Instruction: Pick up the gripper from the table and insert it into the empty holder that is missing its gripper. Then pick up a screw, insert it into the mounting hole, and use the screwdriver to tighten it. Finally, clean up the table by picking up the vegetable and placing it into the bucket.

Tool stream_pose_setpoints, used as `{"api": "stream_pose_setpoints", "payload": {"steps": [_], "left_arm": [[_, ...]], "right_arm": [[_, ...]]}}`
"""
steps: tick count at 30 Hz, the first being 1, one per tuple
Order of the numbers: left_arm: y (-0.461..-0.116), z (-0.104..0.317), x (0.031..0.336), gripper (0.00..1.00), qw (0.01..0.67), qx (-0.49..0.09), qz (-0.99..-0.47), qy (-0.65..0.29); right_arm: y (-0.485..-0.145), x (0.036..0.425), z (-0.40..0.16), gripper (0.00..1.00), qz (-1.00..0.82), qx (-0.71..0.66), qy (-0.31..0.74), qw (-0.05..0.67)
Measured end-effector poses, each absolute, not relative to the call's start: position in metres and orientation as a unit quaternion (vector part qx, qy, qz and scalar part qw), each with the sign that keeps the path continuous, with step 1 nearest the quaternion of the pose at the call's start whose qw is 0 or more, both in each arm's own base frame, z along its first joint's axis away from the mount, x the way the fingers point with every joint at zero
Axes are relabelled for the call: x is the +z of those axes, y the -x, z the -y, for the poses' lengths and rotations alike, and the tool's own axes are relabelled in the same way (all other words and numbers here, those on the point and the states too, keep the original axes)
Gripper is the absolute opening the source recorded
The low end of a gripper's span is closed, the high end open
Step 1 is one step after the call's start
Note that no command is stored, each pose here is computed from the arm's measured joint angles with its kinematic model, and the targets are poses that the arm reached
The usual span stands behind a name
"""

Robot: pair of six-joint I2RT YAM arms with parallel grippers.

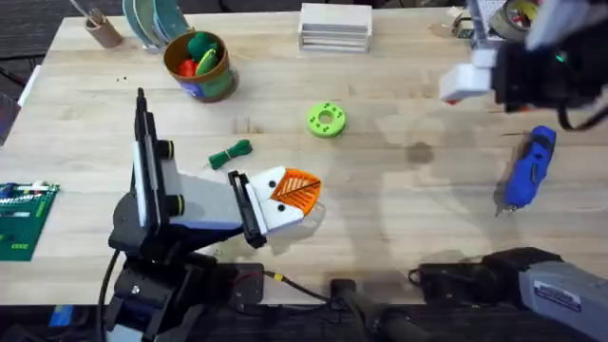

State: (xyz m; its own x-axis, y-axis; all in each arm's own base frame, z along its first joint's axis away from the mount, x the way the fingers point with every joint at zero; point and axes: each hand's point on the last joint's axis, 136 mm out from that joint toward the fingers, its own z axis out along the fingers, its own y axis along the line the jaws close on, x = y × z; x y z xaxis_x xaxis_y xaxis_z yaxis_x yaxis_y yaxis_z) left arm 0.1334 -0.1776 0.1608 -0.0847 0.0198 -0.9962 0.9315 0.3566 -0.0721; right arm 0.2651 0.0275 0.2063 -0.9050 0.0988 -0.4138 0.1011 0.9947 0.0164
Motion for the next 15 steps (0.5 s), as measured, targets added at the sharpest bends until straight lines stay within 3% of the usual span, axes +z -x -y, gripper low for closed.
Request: {"api": "stream_pose_setpoints", "payload": {"steps": [15], "left_arm": [[-0.133,0.178,0.161,0.012,0.553,-0.412,-0.61,-0.39]], "right_arm": [[-0.226,0.166,0.105,0.97,-0.895,-0.059,-0.379,0.226]]}}
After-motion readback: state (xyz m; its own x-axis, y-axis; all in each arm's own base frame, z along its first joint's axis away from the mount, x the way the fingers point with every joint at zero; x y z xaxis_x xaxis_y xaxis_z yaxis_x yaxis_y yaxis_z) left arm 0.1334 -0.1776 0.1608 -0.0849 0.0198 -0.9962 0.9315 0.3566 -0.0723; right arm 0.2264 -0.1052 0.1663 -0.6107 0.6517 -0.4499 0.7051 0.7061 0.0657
